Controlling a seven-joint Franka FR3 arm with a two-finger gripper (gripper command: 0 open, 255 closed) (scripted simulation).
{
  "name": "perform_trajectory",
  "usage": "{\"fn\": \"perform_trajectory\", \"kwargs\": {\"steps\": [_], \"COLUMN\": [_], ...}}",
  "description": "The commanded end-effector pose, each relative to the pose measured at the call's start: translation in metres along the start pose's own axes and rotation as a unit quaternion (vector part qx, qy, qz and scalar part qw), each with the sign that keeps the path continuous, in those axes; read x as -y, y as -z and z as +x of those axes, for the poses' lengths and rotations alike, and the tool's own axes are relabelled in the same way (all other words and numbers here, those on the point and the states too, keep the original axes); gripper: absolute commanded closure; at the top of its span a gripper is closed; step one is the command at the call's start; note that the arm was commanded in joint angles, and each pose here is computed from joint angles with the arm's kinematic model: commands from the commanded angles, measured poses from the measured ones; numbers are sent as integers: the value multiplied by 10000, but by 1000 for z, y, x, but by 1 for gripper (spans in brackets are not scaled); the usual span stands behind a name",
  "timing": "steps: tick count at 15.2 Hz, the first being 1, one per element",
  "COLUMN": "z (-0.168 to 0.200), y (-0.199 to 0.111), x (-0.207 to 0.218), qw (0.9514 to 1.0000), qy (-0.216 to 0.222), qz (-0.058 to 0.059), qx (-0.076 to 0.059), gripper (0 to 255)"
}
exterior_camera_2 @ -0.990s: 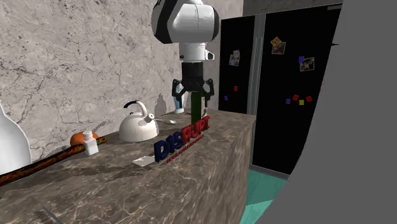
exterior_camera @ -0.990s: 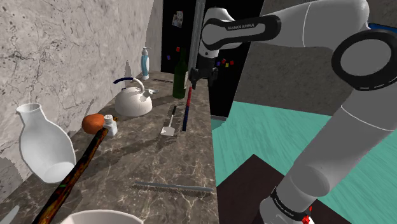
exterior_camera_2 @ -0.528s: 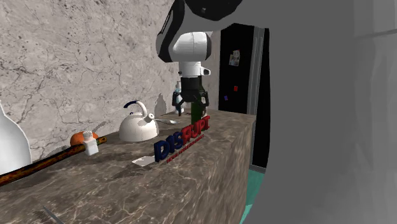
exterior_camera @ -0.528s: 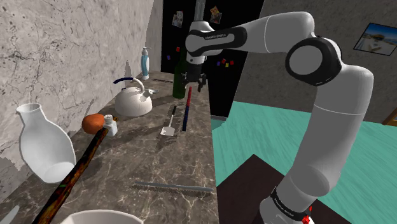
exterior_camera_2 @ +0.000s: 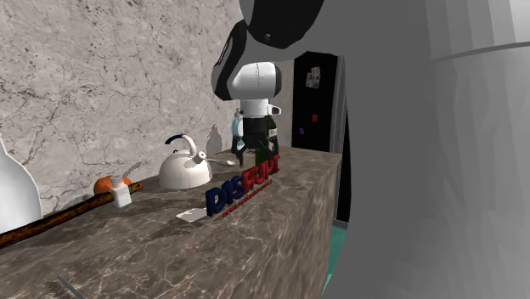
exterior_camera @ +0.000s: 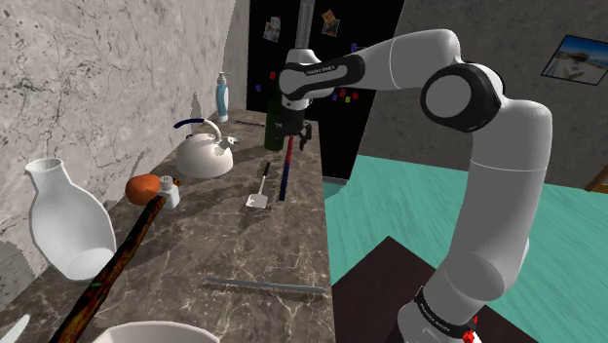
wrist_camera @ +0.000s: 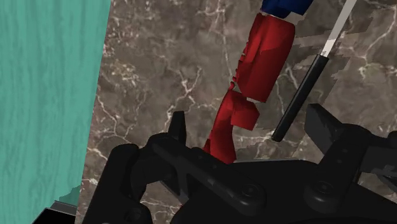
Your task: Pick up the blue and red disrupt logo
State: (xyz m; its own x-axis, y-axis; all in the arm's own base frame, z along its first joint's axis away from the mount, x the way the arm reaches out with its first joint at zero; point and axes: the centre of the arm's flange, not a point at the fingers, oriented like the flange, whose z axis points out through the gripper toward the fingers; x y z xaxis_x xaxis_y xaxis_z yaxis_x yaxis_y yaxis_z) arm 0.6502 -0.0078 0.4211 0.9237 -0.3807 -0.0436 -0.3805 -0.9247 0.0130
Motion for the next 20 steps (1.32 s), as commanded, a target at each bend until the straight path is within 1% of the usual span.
{"fn": "perform_trajectory", "kwargs": {"steps": [1,2,3,12,20], "z": [1,1,1,1,-1], "y": [-9,-9,-9,-9,33], "x": [-1,-1,-1,-1,-1], "qw": [10000,10000,10000,10000,10000], "qy": [-1,-1,-2,-1,-1], "qz": [1,1,0,1,1], "qx": [-1,-1,-1,-1,-1], "gripper": [0,0,255,255,255]}}
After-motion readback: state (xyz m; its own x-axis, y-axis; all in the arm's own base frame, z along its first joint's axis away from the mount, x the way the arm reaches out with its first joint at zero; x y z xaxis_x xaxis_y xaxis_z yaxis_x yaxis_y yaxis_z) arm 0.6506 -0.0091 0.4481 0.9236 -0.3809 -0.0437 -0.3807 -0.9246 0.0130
